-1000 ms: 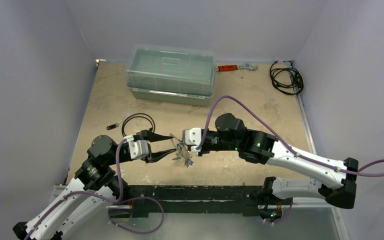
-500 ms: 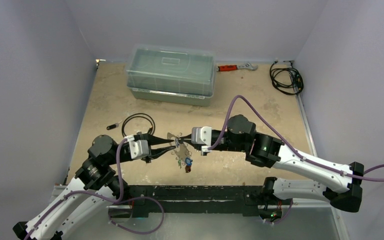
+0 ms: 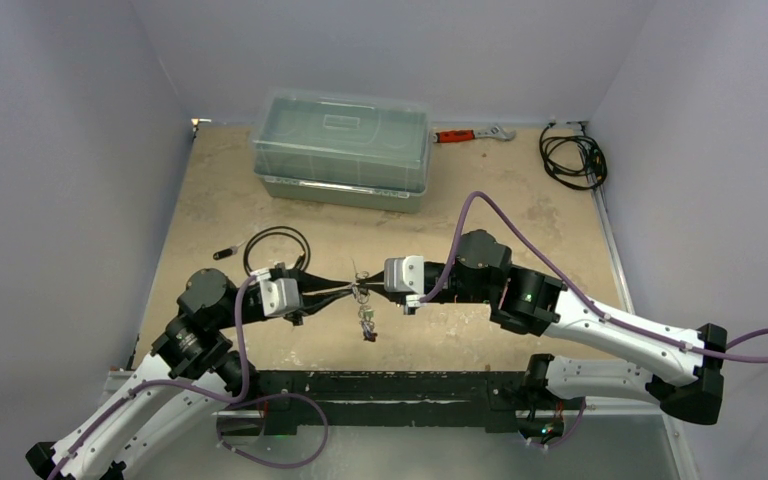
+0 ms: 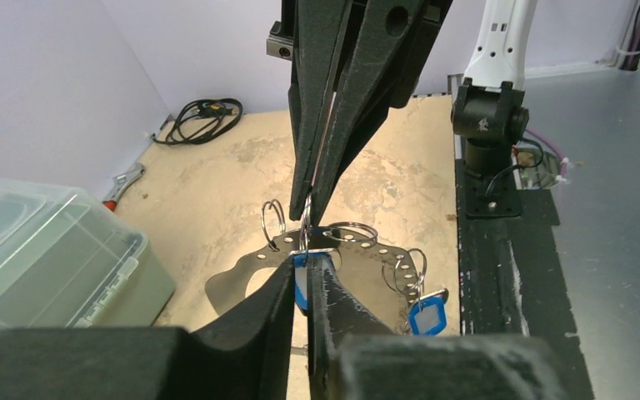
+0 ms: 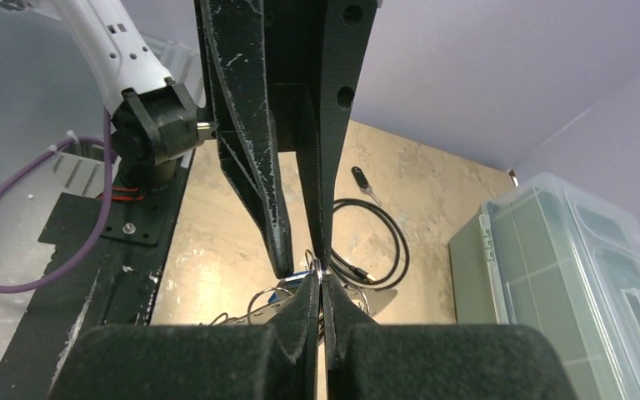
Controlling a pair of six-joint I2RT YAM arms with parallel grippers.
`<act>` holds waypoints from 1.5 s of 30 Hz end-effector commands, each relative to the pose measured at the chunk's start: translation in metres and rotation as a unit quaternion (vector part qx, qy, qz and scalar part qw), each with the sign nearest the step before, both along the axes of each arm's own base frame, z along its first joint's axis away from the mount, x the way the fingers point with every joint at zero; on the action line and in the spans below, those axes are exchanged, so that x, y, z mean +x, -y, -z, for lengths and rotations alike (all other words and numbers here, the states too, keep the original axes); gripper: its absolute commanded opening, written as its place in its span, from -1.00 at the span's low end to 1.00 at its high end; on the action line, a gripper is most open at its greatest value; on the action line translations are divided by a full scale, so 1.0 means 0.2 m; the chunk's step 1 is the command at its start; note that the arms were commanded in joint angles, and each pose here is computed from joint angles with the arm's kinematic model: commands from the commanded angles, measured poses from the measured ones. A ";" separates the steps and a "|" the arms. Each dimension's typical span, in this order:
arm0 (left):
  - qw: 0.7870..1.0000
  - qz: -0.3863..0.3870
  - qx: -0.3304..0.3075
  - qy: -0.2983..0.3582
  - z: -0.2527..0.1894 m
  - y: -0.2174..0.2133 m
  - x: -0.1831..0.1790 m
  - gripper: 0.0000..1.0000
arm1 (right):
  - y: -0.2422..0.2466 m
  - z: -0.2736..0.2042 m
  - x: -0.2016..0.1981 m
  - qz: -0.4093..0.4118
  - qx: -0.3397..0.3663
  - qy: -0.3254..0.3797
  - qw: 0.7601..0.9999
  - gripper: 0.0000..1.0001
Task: Put the keys on the keyring
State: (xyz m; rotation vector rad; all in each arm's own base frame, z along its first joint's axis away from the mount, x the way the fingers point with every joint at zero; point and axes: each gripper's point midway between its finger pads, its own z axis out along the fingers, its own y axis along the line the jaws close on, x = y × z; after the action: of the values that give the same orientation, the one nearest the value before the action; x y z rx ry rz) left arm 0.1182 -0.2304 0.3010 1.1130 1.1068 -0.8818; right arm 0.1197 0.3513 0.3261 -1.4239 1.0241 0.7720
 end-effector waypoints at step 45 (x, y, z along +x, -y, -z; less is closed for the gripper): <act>0.997 -0.042 -0.045 0.054 -0.15 -0.08 0.01 0.36 | 0.03 -0.21 -0.22 -0.166 0.193 -0.035 0.966 -1.00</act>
State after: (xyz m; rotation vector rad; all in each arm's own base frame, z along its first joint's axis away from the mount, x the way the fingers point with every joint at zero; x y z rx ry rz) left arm 0.1238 -0.2159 0.3209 1.0229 1.0621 -0.7960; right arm 0.0939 0.3607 0.3550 -1.1715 0.8112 1.1737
